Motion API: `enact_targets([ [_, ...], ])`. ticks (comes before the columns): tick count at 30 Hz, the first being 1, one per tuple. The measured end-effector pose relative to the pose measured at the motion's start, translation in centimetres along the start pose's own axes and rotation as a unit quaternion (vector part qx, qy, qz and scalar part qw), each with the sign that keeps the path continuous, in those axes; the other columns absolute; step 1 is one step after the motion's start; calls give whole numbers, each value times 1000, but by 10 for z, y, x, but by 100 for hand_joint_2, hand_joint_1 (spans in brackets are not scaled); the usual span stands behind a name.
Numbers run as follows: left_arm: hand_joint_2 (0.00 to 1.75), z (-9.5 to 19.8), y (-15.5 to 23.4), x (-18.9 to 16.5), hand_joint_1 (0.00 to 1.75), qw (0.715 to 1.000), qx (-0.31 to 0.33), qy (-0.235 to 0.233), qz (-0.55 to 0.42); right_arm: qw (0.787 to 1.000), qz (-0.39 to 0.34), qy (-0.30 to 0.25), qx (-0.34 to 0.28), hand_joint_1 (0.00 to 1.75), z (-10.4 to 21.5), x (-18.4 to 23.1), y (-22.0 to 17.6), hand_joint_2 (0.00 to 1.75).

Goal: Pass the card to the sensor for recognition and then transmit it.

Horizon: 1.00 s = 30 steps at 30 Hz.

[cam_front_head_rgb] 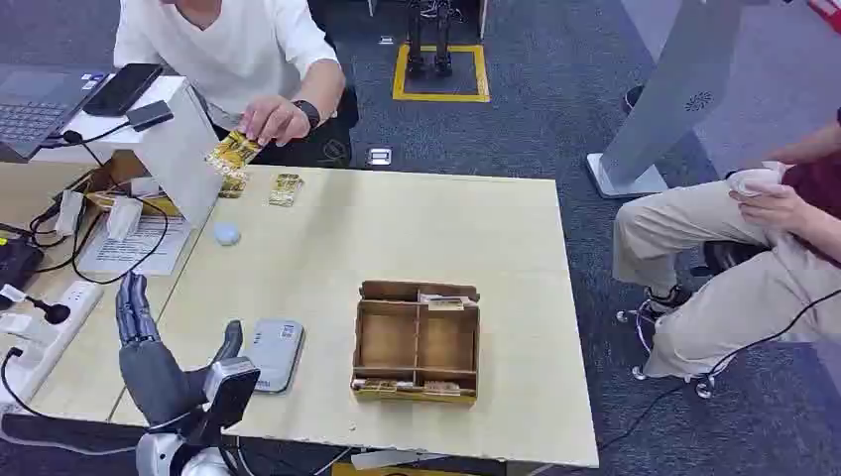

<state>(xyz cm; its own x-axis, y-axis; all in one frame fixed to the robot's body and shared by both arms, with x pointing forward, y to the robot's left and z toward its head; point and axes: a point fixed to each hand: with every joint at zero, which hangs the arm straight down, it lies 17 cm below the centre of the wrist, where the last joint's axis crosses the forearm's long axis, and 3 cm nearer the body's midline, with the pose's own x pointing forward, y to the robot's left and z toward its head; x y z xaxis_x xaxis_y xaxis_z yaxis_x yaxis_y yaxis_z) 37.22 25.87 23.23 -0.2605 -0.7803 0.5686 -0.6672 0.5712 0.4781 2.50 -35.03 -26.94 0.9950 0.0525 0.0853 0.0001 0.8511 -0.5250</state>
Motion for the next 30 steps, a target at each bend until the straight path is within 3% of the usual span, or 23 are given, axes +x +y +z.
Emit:
enact_targets([
  [11, 175, -58, 0, 6, 0, 992, 19, -66, -110, 999, 39, -22, 9, 0, -6, 14, -7, 175],
  [20, 175, -103, 6, 16, 0, 985, 54, -78, -141, 997, 62, -37, -6, 0, -10, 22, -17, 175],
  [21, 175, -106, 7, 19, 175, 985, 57, -80, -141, 997, 62, -38, -6, 0, -10, 24, -17, 175],
  [30, 175, -115, 5, 25, 175, 987, 64, -81, -127, 997, 66, -42, -7, 0, -11, 27, -19, 175],
])
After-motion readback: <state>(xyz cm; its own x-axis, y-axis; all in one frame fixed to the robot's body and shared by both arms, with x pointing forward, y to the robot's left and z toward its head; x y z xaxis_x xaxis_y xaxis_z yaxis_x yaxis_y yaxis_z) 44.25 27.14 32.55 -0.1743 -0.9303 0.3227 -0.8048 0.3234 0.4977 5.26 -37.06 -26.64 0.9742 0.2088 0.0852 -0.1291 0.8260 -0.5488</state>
